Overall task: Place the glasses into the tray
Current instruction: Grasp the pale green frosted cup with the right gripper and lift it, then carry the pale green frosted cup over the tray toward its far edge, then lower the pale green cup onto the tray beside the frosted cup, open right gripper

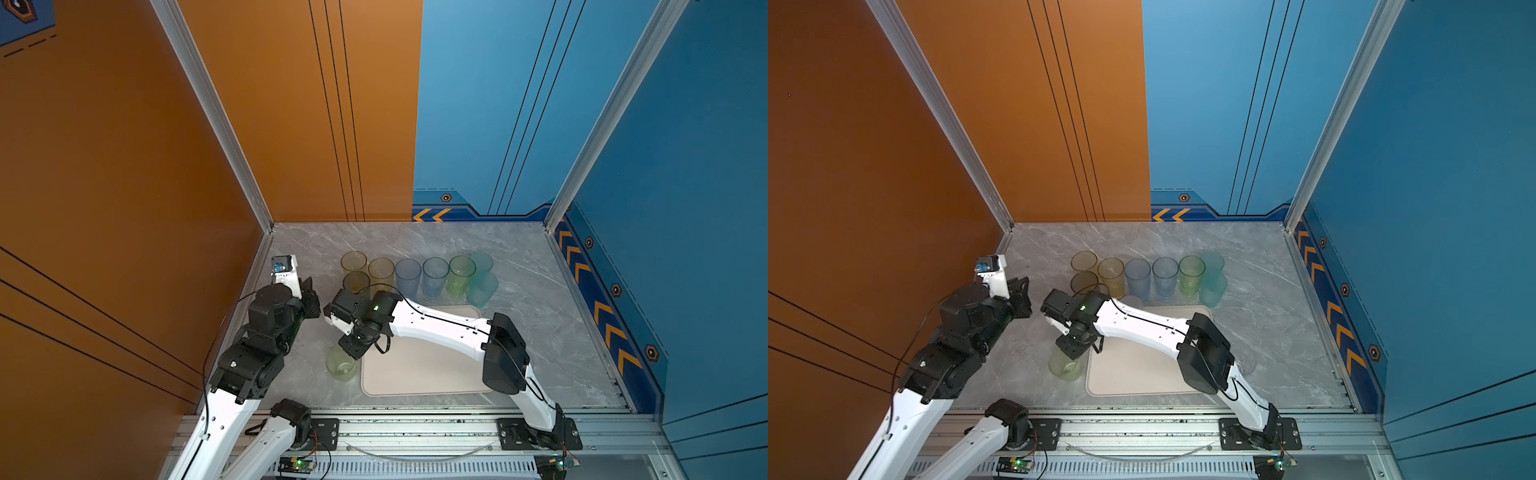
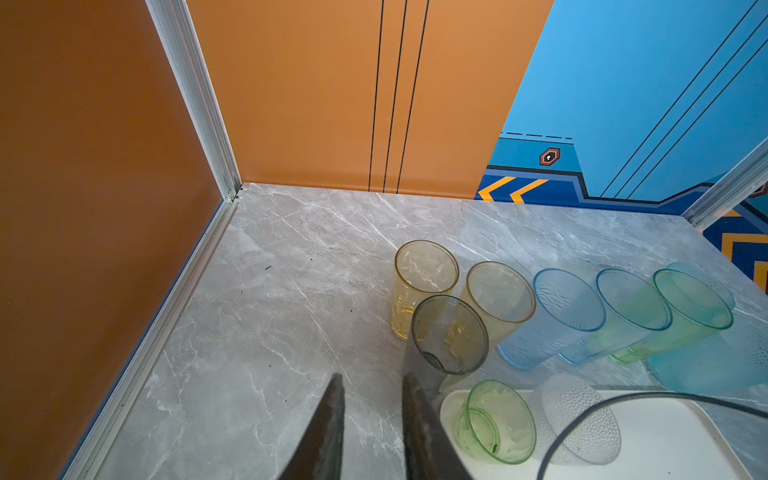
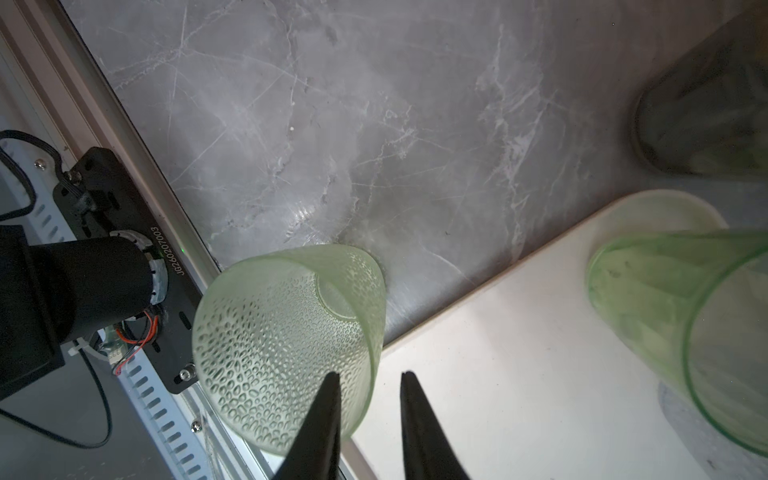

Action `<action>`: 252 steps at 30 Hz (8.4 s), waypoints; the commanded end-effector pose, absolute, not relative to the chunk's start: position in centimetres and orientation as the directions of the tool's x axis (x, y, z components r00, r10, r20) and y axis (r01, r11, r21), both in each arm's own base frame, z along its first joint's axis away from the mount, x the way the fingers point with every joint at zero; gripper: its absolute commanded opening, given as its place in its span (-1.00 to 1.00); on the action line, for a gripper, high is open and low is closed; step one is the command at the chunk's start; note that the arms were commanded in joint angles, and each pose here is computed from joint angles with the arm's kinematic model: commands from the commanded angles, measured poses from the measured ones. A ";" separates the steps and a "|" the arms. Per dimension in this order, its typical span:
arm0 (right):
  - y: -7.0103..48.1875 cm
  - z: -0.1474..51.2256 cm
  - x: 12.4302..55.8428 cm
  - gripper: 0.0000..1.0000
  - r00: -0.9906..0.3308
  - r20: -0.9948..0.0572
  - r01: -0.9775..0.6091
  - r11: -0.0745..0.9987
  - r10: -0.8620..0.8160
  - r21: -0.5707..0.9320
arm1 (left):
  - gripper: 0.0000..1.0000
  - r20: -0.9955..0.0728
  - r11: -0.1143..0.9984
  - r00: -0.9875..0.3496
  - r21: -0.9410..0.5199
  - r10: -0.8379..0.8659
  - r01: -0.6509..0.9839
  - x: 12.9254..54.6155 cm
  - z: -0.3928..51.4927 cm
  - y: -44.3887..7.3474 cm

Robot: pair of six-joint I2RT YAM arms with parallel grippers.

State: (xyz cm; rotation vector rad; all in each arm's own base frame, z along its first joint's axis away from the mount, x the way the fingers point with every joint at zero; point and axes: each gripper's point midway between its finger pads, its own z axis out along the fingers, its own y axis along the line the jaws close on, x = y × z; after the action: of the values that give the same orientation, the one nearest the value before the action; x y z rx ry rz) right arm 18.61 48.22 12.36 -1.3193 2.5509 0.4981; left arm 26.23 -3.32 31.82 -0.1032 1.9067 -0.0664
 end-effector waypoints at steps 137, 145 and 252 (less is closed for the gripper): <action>22.1 14.4 33.2 -1.00 -0.864 -0.362 -0.338 0.936 -0.349 -0.097 | -0.46 -0.789 0.997 -0.615 -0.060 -0.012 0.058 30.3 23.8 -5.6; 22.6 13.2 33.3 -1.00 -0.872 -0.334 -0.348 0.933 -0.359 -0.096 | -0.45 -0.785 0.996 -0.620 -0.059 -0.009 0.061 30.3 23.7 -5.7; 21.8 14.1 33.2 -0.49 -0.878 -0.376 -0.320 0.947 -0.297 -0.001 | -0.46 -0.772 0.996 -0.635 -0.042 0.018 0.080 30.4 23.5 -6.3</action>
State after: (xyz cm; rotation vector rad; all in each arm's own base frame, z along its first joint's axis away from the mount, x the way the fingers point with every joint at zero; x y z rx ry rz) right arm 33.33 21.88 12.83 -0.4588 2.7504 0.0382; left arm 30.42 -6.14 22.44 0.0420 2.2706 -0.1024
